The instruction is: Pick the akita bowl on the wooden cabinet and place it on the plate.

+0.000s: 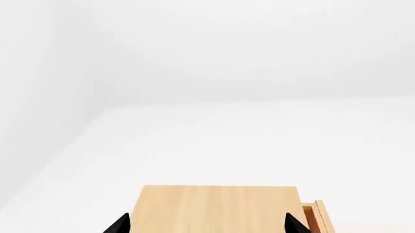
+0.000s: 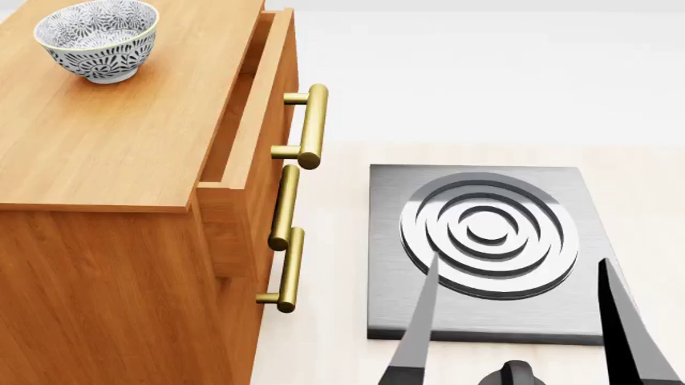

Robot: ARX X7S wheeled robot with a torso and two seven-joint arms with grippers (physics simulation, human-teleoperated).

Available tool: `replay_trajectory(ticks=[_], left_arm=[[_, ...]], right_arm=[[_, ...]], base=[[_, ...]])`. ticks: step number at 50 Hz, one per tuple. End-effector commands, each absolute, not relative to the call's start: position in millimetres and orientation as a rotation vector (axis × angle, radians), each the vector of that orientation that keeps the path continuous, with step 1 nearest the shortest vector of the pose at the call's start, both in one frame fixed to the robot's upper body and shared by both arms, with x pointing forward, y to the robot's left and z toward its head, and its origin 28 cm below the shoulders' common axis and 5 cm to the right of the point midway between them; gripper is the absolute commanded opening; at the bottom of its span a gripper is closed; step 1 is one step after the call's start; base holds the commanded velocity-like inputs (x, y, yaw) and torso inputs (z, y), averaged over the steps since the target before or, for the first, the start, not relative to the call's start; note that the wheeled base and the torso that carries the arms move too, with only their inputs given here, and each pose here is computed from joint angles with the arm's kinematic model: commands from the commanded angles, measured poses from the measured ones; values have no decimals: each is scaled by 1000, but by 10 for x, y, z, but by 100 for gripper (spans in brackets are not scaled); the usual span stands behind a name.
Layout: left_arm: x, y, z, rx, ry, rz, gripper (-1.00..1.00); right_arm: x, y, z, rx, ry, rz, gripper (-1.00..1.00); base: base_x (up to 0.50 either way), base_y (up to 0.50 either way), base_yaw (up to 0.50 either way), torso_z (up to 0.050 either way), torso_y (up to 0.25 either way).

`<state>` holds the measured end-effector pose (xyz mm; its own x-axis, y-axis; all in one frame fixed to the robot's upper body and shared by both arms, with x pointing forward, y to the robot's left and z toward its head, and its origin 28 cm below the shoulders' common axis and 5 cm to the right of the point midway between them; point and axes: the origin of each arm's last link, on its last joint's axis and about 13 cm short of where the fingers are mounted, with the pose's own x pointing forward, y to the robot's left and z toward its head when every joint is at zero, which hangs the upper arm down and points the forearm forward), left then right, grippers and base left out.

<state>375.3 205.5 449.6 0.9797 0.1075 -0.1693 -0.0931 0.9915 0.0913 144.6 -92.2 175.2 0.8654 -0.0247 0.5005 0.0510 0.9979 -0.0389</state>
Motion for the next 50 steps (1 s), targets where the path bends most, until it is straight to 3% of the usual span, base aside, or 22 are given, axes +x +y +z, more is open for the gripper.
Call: replay_trajectory(ticks=[1,21,50], left_arm=[[3749,2134,4420,38,248,164,100],[3710,2311,4329,-107,375,217,100],[3715,2308,4355,-22,340,207,100]], right_arm=[[1452,-916,1746,-50,-524,-35,100],[1466,-905,1721,-48,-515,-25,100],[1469,-899,1720,-49,-514,-21,100]], base=[[0,0,0,0,0],[0,0,0,0,0],[0,0,0,0,0]])
